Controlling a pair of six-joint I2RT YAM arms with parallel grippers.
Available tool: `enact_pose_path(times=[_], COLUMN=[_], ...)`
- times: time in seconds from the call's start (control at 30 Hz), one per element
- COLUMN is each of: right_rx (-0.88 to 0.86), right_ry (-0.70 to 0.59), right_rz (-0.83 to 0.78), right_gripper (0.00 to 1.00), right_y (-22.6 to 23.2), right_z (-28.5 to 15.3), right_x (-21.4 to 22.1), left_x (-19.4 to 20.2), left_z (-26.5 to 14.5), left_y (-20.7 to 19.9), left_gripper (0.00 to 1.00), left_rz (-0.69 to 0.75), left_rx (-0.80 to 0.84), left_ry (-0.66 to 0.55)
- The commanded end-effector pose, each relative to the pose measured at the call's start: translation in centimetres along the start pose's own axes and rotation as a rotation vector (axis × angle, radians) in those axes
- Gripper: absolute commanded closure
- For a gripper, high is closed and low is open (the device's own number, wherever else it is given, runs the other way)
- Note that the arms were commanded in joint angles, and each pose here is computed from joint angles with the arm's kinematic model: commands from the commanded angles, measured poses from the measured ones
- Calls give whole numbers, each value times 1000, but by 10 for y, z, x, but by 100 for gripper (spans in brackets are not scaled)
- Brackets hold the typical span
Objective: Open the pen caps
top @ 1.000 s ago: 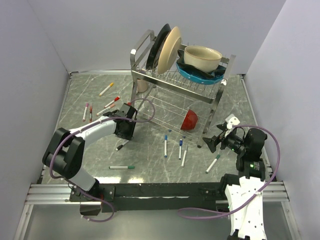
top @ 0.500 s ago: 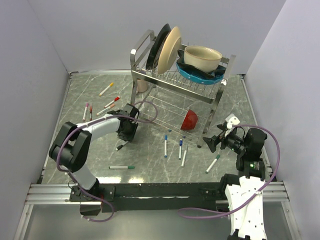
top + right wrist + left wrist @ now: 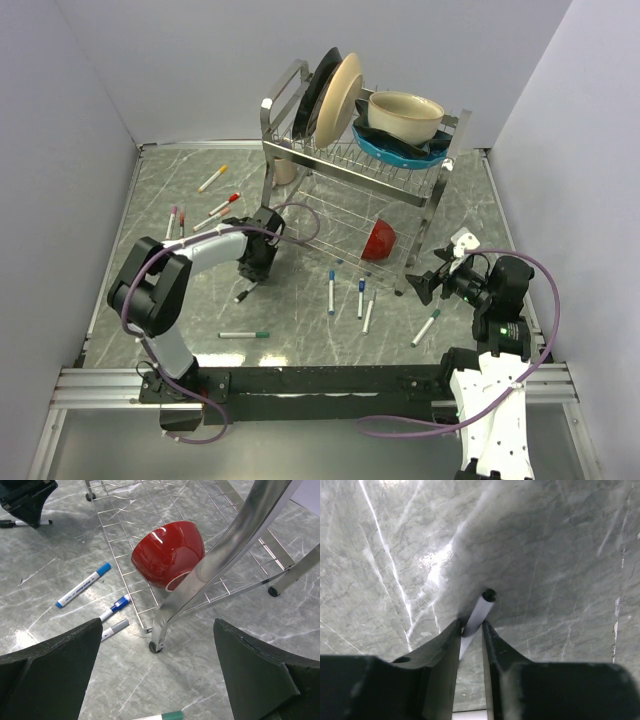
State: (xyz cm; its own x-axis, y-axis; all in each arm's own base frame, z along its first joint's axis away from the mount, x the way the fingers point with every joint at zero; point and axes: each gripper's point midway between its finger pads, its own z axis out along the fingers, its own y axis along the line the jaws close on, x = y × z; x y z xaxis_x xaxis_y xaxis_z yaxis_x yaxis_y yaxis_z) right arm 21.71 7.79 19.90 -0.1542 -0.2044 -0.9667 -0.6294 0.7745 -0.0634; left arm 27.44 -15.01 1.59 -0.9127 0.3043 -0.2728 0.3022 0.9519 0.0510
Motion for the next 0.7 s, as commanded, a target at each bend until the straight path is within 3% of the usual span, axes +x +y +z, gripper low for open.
enact_pose_path(times=[0.0,0.2,0.5,0.67], right_rx=[2,-8,-73,-64], right_ry=[-40,-46,-76,-86], right_rz=[-59,-63,-79,-66], right_gripper=[0,0,0,0], right_y=[-1,1,18,22], right_z=[-3,-3,-11,-18], right_x=[-21,-22,-36,-50], left_x=[-2,-18,-50,-53], left_z=[7,-21,-124,-189], left_y=[0,-3,-32,-52], left_gripper=[77,99,99,99], left_rz=[16,-28,-222,-351], left_rx=[-58,-36,252,520], left_ry=[6,-123,-476,-697])
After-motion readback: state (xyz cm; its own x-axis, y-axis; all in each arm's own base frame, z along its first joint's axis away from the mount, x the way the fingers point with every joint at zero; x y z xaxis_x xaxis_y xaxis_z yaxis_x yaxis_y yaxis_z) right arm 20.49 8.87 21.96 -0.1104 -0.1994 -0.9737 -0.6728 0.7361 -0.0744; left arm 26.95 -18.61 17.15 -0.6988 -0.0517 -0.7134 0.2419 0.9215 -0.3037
